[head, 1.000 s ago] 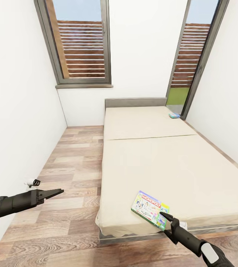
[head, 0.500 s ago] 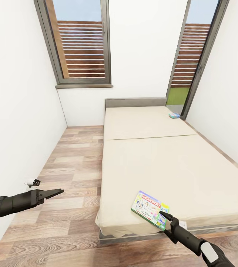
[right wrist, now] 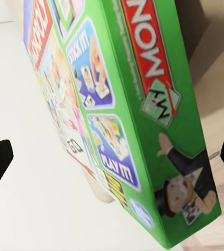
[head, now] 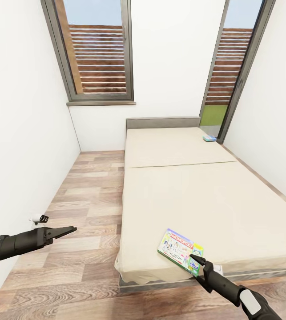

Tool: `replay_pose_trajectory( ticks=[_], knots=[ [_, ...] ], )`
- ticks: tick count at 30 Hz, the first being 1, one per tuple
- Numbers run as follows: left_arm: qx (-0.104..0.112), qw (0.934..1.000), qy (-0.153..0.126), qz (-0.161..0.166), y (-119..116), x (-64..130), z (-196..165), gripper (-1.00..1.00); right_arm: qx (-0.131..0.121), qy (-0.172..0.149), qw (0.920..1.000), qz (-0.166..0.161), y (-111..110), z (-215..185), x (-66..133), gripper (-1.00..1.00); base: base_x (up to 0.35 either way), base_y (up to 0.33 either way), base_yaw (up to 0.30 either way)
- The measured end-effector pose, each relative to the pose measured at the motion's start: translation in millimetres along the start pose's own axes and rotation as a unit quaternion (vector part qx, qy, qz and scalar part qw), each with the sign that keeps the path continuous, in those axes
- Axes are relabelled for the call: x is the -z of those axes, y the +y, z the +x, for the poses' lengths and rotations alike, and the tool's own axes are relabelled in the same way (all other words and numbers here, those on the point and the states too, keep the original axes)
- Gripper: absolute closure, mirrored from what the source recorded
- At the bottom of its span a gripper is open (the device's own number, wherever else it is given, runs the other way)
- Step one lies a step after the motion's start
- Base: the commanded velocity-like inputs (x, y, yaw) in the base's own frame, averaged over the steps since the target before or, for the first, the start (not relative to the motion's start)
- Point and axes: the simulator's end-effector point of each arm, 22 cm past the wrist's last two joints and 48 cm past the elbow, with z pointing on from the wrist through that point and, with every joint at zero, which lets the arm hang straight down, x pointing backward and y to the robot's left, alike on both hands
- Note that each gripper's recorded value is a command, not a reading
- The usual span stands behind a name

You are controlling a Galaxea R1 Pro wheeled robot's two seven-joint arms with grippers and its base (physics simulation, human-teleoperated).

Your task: Put all the toys in the child's room - the three board games (two on the bed and one on the table), the two jigsaw puzzles on the table, and the tennis ball on the table - inside the toy box on the table in the child's room.

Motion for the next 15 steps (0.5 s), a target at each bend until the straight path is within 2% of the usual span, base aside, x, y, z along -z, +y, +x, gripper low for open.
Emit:
replay_pose_trajectory(
  ticks=[15],
  knots=[
    [0.000,1.0000,0.000,0.000,-0.1,0.0,-0.1,-1.00,-0.020,0.020,0.9996,-0.002,1.1,8.9,0.2,-1.00,0.000,0.000,0.000]
  ],
)
